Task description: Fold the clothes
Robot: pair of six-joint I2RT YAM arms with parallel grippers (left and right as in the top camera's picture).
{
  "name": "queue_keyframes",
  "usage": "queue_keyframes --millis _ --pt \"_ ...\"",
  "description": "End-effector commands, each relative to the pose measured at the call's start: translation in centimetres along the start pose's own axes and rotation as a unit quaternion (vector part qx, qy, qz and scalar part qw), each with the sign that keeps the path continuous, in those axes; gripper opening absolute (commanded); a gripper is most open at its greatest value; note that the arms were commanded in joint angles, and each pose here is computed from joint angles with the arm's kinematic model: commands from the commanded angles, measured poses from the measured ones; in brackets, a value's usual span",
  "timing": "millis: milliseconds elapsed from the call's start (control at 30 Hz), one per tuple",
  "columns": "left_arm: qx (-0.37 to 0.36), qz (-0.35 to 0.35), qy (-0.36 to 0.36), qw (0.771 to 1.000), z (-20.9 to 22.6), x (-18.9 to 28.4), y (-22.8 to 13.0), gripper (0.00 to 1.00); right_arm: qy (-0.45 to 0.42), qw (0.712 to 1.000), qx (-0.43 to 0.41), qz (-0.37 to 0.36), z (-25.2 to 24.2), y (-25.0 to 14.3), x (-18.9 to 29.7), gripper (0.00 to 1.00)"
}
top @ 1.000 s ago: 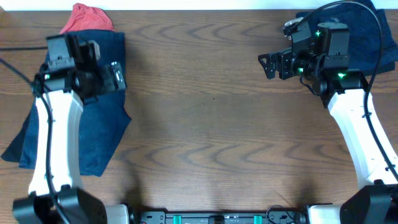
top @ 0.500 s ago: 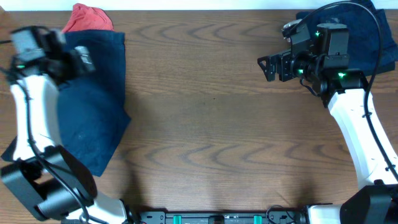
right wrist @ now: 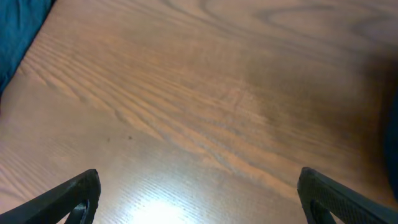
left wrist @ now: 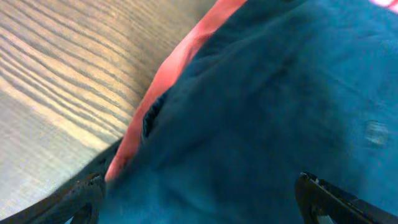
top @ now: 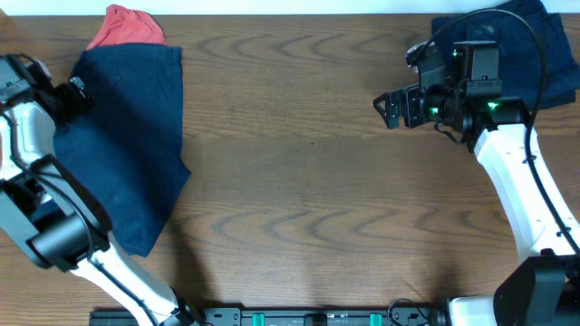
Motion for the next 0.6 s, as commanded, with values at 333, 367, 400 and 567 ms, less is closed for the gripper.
queue_keyframes --millis 333,367,400,567 --pt "-0.016 -0.006 0.021 1.000 2.7 -2.7 -0.3 0.77 0.005 1.000 0.016 -0.008 0.3 0.8 -0.1 0.99" --pt "-0.016 -0.002 0.018 1.000 2.5 -3.0 -0.5 0.67 0.006 1.000 0.018 -0.009 0.4 0.8 -0.2 0.99" --pt "-0.016 0.000 0.018 1.000 2.5 -3.1 -0.7 0.58 0.007 1.000 0.019 -0.009 0.5 0.8 -0.2 0.99" --pt "-0.013 0.009 0.009 1.000 2.2 -3.4 -1.1 0.20 0.009 1.000 0.022 -0.015 0.8 1.1 -0.3 0.99"
Point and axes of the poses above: each gripper's point midway between its finger pads, its own x axis back along the fingers, its own z axis along the line the jaws close on, y = z × x, the point moved 1 cm from there along x, back along the fingers, and after that the axes turned 6 degrees about -x, right-handed, at the moved point
